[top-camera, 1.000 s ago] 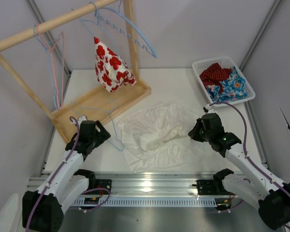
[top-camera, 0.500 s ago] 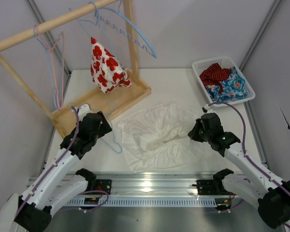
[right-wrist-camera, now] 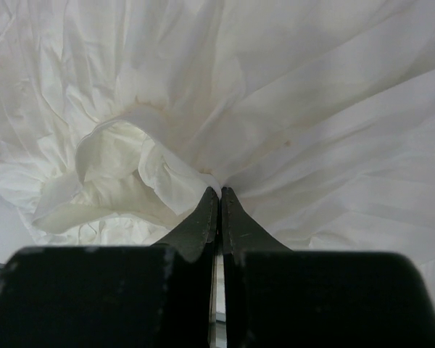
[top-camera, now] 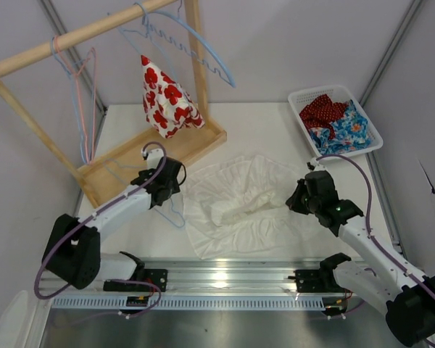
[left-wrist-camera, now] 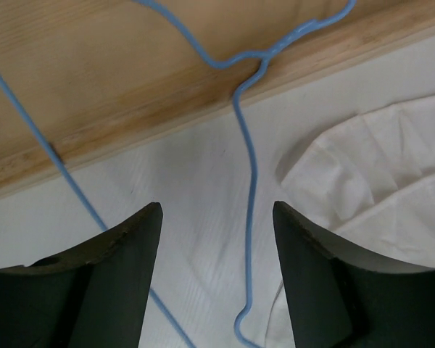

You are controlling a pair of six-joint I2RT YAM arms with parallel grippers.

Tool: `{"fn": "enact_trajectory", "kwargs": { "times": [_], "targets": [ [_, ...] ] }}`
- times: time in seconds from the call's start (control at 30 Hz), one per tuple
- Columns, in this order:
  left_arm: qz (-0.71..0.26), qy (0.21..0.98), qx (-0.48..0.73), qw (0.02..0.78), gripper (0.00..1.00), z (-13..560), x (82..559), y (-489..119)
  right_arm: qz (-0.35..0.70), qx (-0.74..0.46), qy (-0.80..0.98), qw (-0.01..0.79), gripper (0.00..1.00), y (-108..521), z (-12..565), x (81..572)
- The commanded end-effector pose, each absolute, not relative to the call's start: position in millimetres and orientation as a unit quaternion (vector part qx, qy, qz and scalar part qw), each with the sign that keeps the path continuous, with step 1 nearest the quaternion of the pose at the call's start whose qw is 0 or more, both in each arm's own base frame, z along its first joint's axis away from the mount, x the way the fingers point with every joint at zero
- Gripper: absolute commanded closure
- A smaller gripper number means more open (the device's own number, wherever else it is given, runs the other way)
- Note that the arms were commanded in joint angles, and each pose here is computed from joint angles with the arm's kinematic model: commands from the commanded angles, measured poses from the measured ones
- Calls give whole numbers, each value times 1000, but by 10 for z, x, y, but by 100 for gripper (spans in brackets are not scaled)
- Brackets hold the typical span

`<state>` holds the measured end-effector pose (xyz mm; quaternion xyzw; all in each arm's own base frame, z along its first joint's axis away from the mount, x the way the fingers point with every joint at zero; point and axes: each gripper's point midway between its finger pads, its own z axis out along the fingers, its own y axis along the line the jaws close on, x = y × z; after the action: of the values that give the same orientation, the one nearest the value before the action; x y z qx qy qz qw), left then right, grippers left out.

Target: Place the skirt on the hanger

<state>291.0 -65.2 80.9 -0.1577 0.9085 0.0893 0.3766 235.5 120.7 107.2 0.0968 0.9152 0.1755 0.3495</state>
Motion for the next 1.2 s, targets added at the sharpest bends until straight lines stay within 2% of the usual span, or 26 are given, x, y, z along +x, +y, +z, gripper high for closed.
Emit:
{"fn": "enact_trajectory", "kwargs": {
  "times": [0.0,0.17,0.37,0.4,0.43,0.47,0.57,0.7,0.77,1.03,1.17],
  "targets": [
    [76,887,-154,429,32,1003,3336,-822,167,99,913,359,100,1134,1092,2366],
    [89,897,-149,408,37,725,3457,-890,170,97,911,362,100,1129,1133,2387],
    [94,902,-167,388,53,530,3457,-802,171,97,907,371,100,1120,1229,2423],
    [95,900,-166,390,72,538,3442,-775,173,98,906,373,100,1121,1250,2429],
    [89,898,-165,398,83,589,3458,-785,173,97,905,375,100,1119,1267,2436],
    [78,893,-162,413,100,729,3465,-794,174,98,904,377,100,1120,1280,2442],
    [54,888,-155,429,100,1022,3417,-832,174,97,905,377,100,1125,1278,2453],
    [-3,874,-138,465,100,1559,3151,-870,169,111,905,374,100,1110,1222,2496],
    [-38,880,-115,460,100,1663,3009,-957,171,115,904,376,100,1123,1244,2536],
    [-238,903,-4,357,100,2125,2002,-1510,159,117,890,412,100,1093,1502,2741],
    [-345,876,58,331,100,2472,1499,-1730,164,109,892,408,100,1139,1576,2796]
  ]
}}
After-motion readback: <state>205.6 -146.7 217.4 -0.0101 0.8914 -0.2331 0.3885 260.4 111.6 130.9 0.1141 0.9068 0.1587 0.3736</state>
